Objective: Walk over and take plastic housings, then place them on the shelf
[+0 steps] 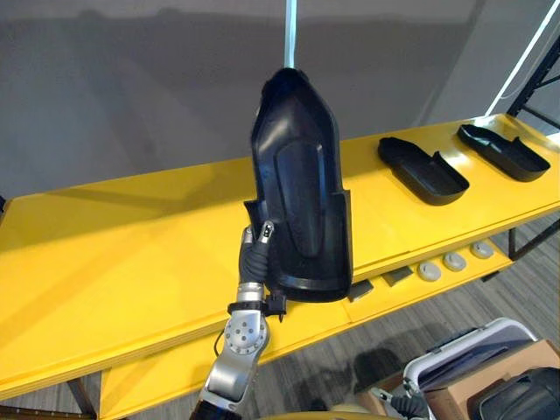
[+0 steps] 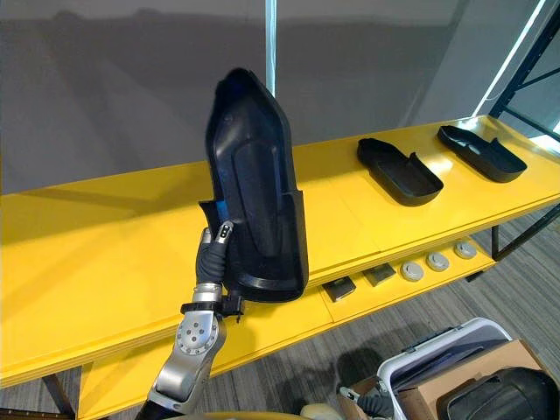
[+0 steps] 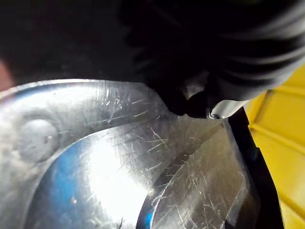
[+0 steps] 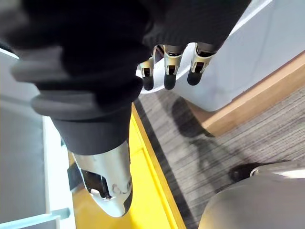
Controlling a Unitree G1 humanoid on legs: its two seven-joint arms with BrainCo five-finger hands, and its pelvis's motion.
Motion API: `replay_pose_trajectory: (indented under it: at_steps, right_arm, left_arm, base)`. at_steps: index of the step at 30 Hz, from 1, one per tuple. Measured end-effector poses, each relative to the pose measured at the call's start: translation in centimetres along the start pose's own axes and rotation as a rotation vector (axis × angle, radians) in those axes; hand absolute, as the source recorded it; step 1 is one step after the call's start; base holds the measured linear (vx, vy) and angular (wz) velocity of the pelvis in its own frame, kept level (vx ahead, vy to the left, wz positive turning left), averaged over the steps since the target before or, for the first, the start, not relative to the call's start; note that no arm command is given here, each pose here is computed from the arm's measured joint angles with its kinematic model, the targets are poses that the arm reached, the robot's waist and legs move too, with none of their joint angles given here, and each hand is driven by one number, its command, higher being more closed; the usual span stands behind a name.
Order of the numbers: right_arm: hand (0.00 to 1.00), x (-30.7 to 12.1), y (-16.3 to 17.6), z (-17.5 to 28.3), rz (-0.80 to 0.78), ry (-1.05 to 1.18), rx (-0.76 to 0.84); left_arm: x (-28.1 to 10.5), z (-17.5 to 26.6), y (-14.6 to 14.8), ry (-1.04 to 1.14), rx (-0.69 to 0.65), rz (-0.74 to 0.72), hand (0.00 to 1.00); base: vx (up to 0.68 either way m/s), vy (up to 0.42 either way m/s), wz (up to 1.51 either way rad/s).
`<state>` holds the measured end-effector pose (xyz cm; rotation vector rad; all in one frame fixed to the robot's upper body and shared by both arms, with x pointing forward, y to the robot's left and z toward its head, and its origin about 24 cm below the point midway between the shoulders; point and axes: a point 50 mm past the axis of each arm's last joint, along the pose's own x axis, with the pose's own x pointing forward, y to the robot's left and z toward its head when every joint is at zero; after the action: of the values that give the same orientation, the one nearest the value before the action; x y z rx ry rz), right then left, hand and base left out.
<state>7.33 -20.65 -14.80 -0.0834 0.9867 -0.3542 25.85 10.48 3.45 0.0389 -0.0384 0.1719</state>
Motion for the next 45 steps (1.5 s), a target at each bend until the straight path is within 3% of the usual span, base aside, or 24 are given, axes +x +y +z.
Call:
replay_pose_trajectory:
  at_steps: [8,18,24,25,45]
  right_arm:
    - [0.00,0.1,0.1,0.0,0.044,0.007,-0.056]
    - [0.00,0.3,0.5,0.6,0.059,-0.010,-0.069]
    - [0.00,0.7,0.8,2.0,0.087,-0.052,-0.085]
    - [0.00,0.8,0.8,2.4,0.088,-0.061,-0.086]
    - [0.00,1.1,0.8,3.1,0.085,-0.082,-0.087]
  left_arm:
    - [5.2,-0.5,3.8,0.093,0.084,0.219,1.00]
    - [9.0,0.3,4.8,0.182,0.043,0.280,1.00]
    - [11.2,2.9,5.9,0.127,0.002,0.321,1.00]
    - [11.6,3.4,5.9,0.121,-0.005,0.327,0.00]
    - [11.7,4.0,5.2,0.137,-0.105,0.357,0.00]
  base:
    - [-0.09,-0.046,-0.03]
    - [-0.01,-0.003,-0.02]
    - [0.01,0.012,-0.03]
    - [0.00,0.000,0.00]
    - [-0.03,0.008,0.00]
